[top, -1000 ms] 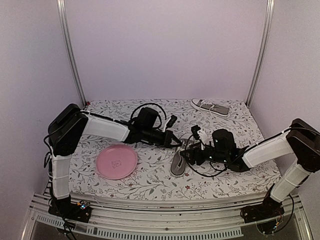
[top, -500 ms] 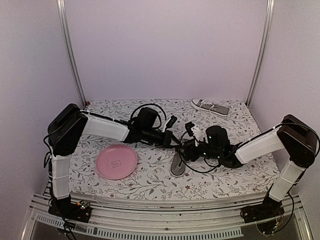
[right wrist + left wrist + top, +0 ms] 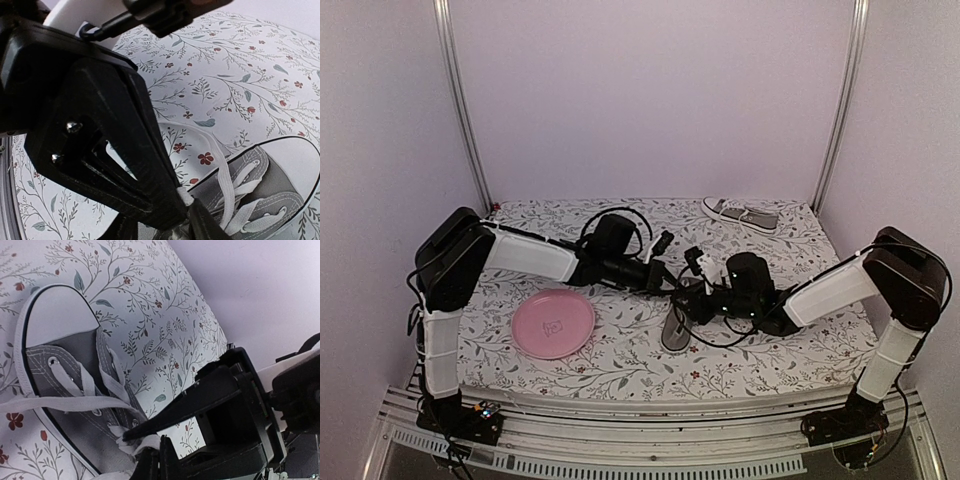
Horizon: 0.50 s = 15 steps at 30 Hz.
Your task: Tie the shoes
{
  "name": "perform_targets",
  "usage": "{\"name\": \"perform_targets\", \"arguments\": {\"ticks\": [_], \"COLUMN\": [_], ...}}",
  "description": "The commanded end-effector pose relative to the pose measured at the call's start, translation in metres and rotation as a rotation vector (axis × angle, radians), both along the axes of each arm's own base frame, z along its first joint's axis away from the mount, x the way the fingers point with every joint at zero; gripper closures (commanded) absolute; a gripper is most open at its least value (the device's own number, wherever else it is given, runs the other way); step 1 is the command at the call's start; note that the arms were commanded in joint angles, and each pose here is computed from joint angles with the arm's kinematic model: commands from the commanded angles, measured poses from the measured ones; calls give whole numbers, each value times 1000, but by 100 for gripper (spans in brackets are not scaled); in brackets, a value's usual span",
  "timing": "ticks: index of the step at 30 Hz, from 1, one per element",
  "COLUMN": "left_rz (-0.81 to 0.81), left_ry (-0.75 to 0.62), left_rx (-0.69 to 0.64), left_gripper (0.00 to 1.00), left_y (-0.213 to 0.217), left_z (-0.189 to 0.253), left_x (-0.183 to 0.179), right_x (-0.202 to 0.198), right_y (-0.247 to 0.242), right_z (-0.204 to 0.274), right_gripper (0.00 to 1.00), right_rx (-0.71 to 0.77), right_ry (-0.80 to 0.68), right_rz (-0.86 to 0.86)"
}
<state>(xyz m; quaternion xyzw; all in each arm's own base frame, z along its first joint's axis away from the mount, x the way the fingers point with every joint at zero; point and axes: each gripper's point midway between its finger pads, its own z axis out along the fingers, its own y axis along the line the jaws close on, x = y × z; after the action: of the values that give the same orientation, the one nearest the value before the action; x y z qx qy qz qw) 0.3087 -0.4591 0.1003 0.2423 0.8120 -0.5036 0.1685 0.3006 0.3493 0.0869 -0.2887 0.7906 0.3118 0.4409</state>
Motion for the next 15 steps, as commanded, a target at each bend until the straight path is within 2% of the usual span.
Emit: {"name": "perform_targets", "arguments": {"ticks": [1,7,11,15], "left_rz": [-7,-9,-8,10], "left_ry": [-22,-20,-26,-77], "left_rx": [-49,-53,-41,-14], "left_gripper": [100,100,99,82], "left_y": [0,-1,1,8], "left_z": [24,25,21,24], "left_x": [2,2,1,6], "right_x": [9,10,11,10], "right_y": [11,10,2,-5], "right_z": [13,13,17,16], "right_gripper": [71,96,98,98], "right_rx": [31,37,48,49], "right_ry": [-45,-42,-45,-37], "right_rz": [1,-16,-58,-88]}}
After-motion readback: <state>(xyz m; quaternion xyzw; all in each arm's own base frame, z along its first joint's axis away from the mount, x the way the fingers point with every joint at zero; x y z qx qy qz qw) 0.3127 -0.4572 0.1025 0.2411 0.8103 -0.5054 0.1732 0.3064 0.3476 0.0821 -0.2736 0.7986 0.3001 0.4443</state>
